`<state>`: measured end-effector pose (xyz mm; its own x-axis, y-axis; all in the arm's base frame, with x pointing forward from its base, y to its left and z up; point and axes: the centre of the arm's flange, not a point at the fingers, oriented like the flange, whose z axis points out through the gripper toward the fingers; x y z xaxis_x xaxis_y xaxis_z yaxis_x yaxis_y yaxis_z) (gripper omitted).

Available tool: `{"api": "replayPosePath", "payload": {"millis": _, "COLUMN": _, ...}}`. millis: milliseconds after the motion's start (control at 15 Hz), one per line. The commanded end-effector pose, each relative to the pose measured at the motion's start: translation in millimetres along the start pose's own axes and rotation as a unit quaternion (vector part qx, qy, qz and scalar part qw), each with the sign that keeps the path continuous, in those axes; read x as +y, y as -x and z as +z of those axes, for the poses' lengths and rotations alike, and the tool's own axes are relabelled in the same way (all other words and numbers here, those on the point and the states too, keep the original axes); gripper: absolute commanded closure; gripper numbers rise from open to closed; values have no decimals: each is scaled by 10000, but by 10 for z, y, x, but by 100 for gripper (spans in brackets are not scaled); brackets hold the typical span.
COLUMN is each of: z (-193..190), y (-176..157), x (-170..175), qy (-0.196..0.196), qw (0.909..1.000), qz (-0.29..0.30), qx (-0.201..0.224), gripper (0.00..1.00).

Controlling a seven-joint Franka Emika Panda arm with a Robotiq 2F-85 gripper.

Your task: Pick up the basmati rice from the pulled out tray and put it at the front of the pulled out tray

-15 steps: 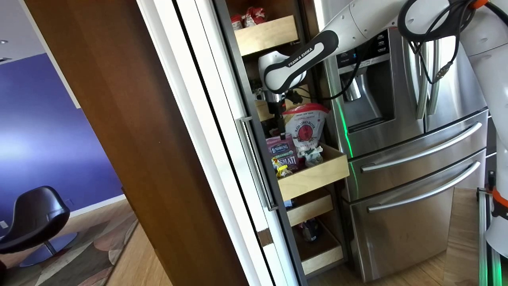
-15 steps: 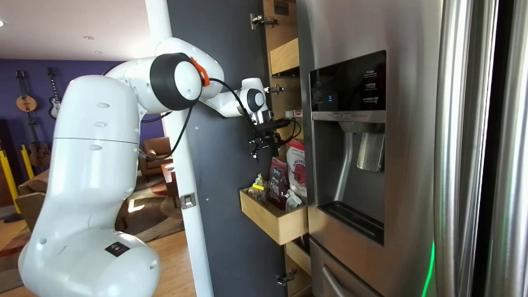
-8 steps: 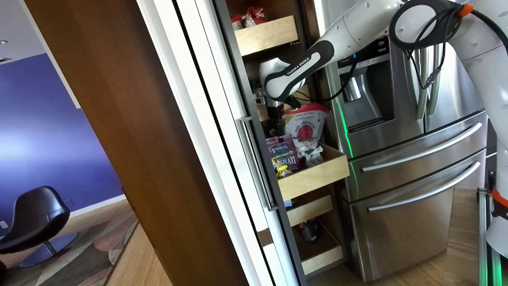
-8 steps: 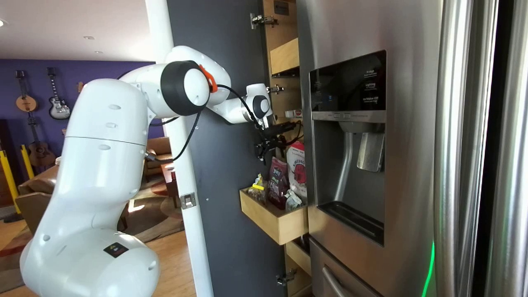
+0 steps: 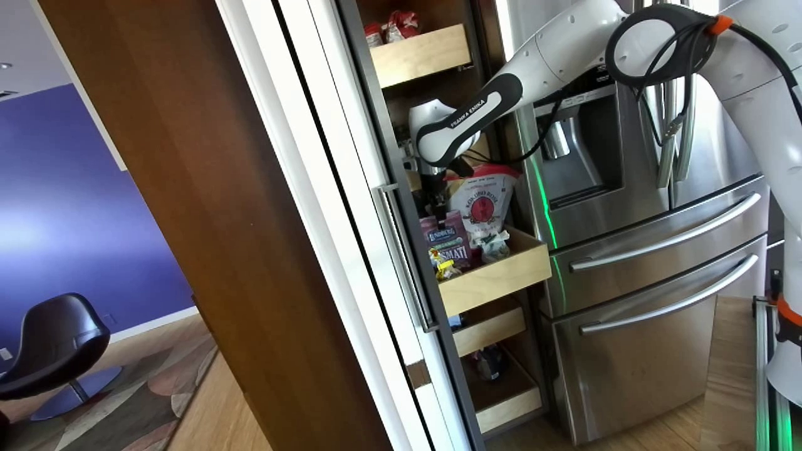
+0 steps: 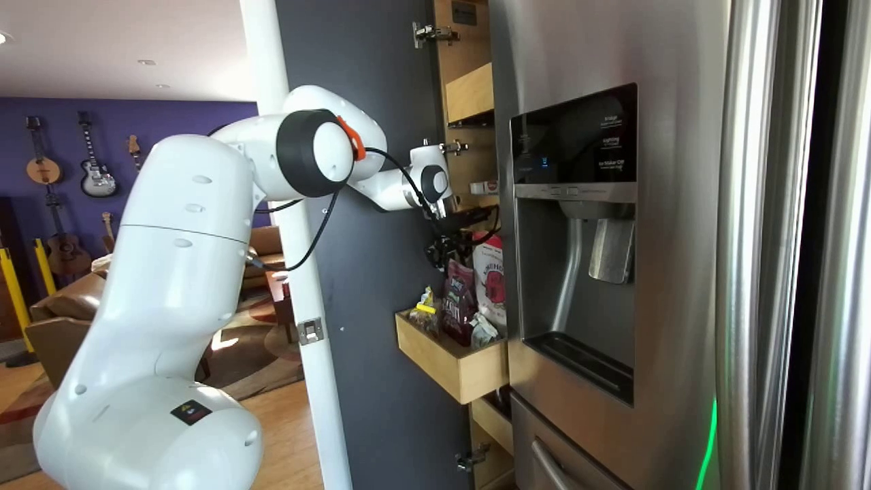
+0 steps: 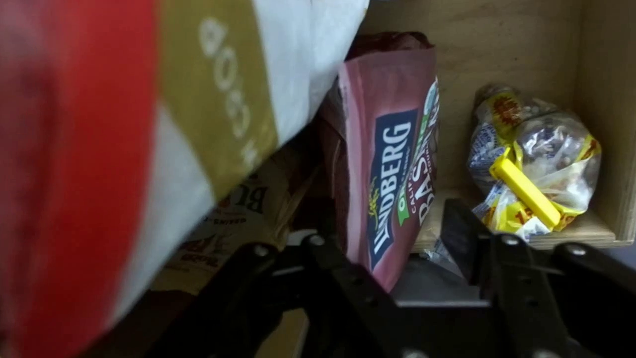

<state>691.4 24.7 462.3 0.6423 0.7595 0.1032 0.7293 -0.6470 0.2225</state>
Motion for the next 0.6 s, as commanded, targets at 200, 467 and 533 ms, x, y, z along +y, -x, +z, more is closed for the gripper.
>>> {"api": "replayPosePath", "payload": {"millis": 200, "z": -23, "y": -33, "x": 52, "qy": 51, "qw": 9998, "qz": 184, "qx": -58, "gripper": 95}}
{"api": "replayPosePath", "payload": {"millis": 467, "z": -23, "y": -30, "x": 63, "qy": 8, "qw": 9994, "qz": 325, "qx": -86, "gripper": 100}}
{"api": "replayPosePath", "payload": {"millis": 533, "z": -20, "y": -32, "x": 68, "qy": 6, "qw": 9993, "qz": 359, "qx": -95, "gripper": 99}}
